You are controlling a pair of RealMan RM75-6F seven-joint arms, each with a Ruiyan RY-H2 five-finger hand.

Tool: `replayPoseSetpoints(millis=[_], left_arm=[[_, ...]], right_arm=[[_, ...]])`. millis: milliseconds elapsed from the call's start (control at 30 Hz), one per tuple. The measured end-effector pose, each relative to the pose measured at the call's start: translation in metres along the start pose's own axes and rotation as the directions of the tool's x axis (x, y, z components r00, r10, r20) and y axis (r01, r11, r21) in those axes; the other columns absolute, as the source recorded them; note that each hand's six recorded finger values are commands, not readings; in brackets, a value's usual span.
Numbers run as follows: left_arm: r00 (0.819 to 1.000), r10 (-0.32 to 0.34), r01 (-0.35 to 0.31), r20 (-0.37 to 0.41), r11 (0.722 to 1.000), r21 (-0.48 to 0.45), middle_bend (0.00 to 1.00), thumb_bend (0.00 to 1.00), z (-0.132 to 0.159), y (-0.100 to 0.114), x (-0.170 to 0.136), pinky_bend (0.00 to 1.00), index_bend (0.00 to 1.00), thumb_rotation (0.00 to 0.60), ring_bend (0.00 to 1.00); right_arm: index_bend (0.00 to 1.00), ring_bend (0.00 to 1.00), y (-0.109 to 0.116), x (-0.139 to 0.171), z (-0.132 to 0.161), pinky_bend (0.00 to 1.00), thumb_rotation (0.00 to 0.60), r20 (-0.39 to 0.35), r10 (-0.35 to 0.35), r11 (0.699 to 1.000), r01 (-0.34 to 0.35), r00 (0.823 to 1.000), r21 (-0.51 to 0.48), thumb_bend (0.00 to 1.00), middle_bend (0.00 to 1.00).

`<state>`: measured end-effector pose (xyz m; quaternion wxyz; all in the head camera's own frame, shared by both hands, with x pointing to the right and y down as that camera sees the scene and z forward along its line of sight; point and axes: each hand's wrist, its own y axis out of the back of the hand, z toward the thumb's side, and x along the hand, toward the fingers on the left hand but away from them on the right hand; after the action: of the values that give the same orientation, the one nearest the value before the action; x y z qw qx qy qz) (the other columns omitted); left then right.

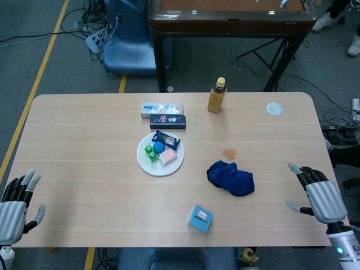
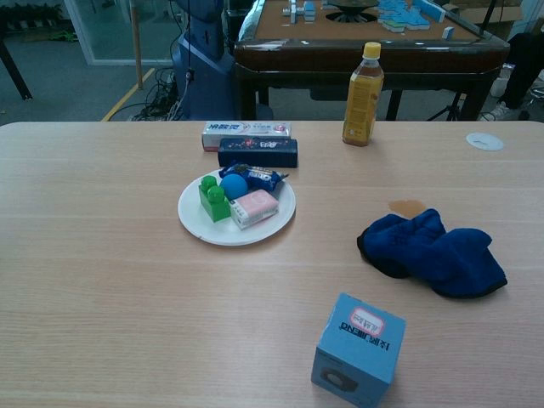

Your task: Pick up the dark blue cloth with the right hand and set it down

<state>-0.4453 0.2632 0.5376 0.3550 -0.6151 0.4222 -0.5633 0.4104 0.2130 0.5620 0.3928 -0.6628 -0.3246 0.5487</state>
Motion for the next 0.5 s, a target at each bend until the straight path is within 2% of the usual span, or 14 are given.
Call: replayPoseSetpoints(millis=[333,500], left_arm=[[1.000,-0.005,0.005,-0.012,1.000,0.002,0.00,0.42,-0.003,-0.002,-0.003,0.03,0.05,0.600,0.01],[1.000,-0.009,0.009,-0.006,1.000,0.005,0.00,0.42,-0.001,-0.002,-0.001,0.03,0.05,0.600,0.01]], right_arm=[[0.08,0.20,-0.002,-0.004,0.005,0.25,0.600,-0.026,0.015,1.000,-0.015,1.000,0.005,0.19,0.26],[0.08,0.20,-0.006,-0.015,0.018,0.25,0.600,-0.074,0.040,0.999,-0.038,0.996,0.021,0.19,0.26]])
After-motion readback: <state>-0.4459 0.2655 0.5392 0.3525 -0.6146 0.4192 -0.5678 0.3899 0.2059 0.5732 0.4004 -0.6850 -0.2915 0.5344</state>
